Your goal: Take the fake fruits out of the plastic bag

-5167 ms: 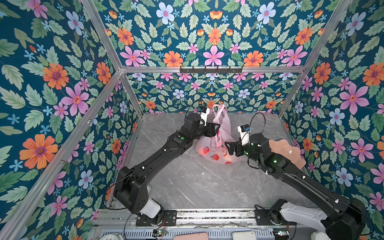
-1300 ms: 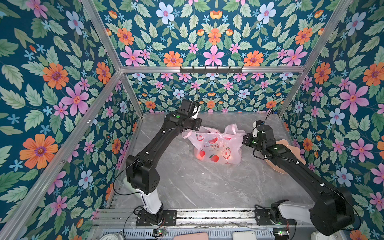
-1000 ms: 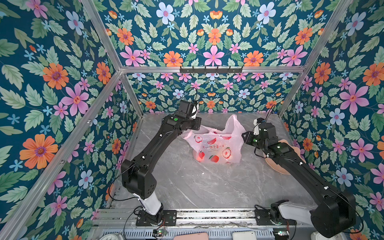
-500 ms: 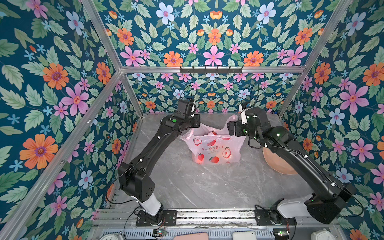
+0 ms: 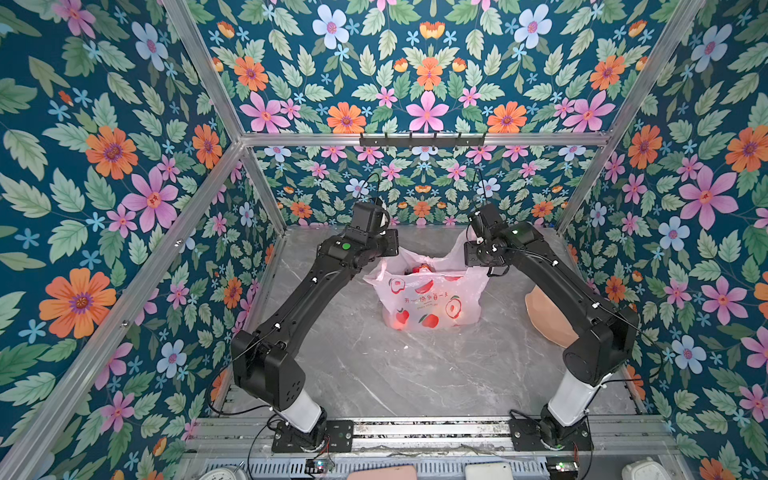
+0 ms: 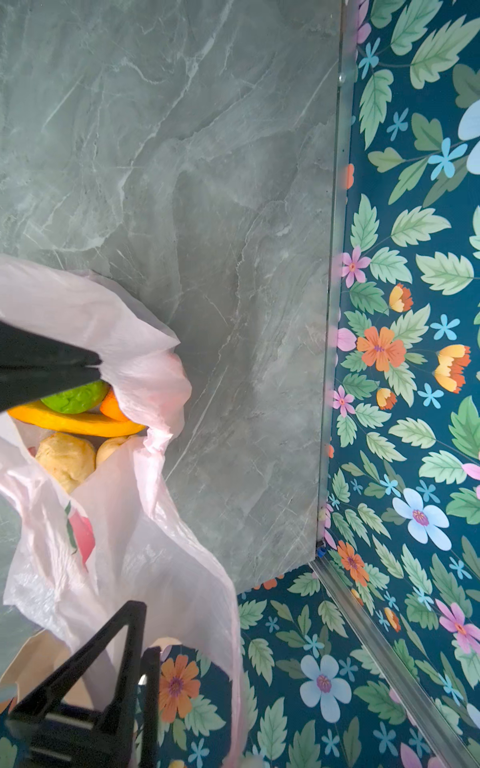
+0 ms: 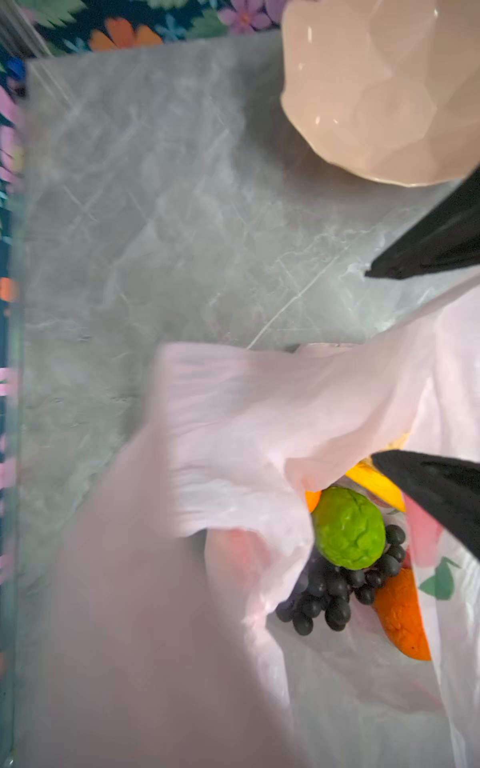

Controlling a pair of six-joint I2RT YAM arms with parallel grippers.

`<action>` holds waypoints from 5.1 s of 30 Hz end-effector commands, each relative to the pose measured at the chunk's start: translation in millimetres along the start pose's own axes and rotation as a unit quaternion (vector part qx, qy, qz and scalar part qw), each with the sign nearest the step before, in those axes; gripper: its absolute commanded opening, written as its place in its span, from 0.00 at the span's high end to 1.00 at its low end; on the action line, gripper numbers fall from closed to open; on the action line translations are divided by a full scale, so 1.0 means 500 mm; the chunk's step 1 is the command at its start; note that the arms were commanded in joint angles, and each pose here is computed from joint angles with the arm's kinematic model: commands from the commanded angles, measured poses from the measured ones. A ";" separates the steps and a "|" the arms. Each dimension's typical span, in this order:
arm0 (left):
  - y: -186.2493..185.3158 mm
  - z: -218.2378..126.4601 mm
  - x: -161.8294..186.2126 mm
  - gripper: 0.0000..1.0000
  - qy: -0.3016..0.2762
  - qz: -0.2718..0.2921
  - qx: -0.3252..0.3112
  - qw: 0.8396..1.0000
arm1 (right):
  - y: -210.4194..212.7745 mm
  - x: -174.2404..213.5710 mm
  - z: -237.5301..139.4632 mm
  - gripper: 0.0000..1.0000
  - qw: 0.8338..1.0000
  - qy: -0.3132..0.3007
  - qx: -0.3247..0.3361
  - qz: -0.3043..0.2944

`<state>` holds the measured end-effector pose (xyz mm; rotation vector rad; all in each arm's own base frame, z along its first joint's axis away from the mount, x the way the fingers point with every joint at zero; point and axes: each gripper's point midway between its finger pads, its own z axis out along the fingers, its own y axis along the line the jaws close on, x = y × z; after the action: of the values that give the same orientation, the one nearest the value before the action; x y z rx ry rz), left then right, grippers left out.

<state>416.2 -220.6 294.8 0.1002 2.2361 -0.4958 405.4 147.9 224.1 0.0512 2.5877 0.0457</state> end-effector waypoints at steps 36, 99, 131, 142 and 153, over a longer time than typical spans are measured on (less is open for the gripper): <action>0.215 -0.140 -0.029 0.24 -0.037 -0.061 -0.200 0.977 | 0.032 0.143 -0.029 1.00 0.957 -0.088 -0.236 0.146; 0.051 0.089 0.129 1.00 -0.015 -0.115 0.084 0.990 | -0.134 0.104 -0.052 0.27 0.964 -0.097 -0.149 0.196; 0.039 0.059 0.129 1.00 -0.016 -0.062 0.044 0.997 | 0.017 0.081 0.174 0.35 0.992 0.083 -0.002 -0.099; 0.144 -0.010 0.036 1.00 -0.091 -0.068 0.023 0.993 | 0.002 0.005 0.096 1.00 0.980 0.023 -0.171 0.101; 0.212 0.043 0.081 0.64 0.029 -0.056 -0.093 0.994 | 0.072 0.031 0.005 1.00 0.966 -0.009 -0.238 0.101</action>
<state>443.8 -153.5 237.6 -0.0752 2.2548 -0.4689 396.0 179.6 211.3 0.1287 2.5032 0.6973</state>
